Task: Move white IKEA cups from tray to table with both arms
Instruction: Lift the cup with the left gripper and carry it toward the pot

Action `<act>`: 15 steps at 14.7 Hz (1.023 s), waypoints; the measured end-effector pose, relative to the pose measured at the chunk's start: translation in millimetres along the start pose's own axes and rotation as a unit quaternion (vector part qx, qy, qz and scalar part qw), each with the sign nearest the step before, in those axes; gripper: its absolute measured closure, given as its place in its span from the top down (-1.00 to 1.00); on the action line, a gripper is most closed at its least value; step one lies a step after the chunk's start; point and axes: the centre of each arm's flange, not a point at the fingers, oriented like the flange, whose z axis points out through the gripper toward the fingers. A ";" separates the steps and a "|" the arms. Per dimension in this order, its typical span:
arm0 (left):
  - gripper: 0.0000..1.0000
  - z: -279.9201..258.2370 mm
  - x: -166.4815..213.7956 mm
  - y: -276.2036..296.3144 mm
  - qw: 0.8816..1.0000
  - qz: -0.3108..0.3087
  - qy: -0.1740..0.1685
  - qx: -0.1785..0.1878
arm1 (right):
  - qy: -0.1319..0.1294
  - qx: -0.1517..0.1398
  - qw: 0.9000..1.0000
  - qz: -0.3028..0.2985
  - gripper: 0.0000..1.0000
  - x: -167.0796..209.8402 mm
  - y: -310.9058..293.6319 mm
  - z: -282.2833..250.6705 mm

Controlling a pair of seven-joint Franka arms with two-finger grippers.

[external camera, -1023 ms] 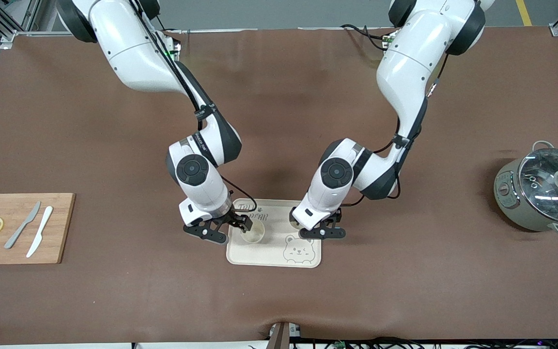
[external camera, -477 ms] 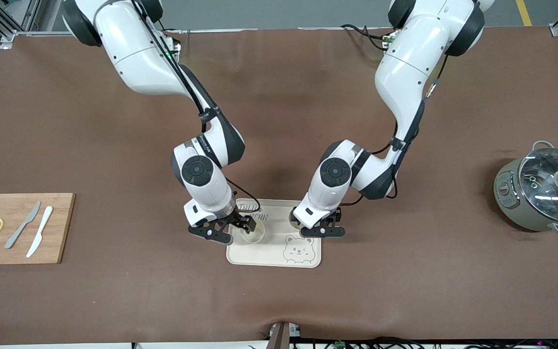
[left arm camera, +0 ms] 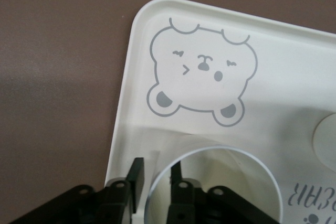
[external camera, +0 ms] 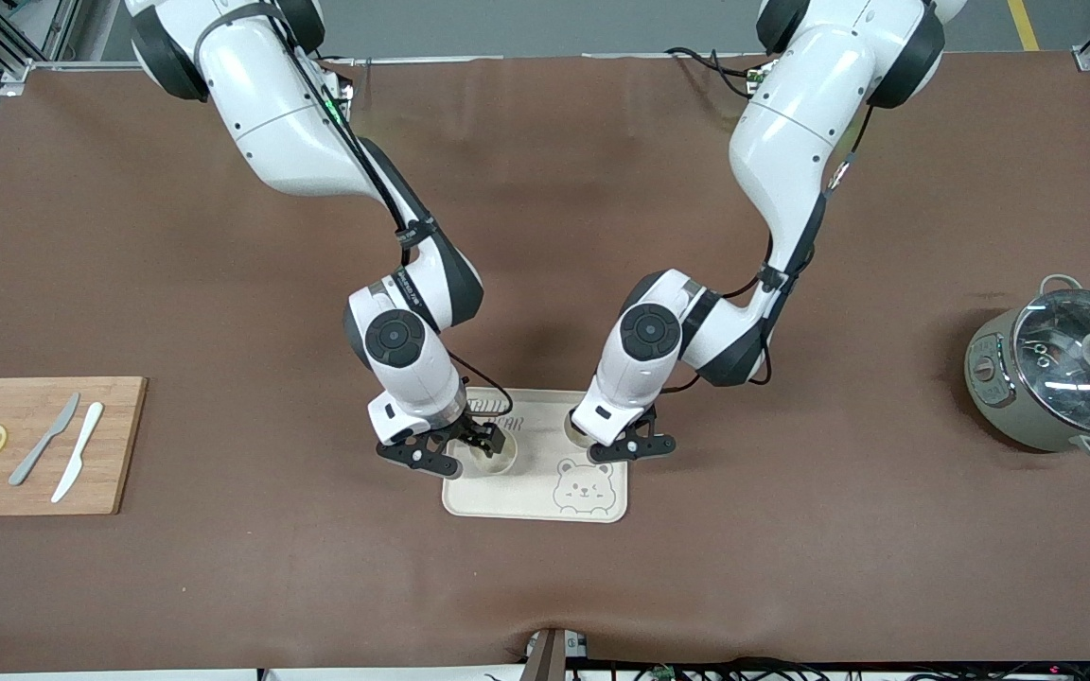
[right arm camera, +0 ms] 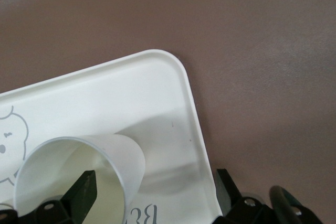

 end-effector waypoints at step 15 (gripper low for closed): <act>-0.93 -182.5 18.6 -31.7 0.995 0.020 -0.060 0.081 | 0.010 0.010 1.000 -0.001 -0.61 2.9 -6.0 -2.1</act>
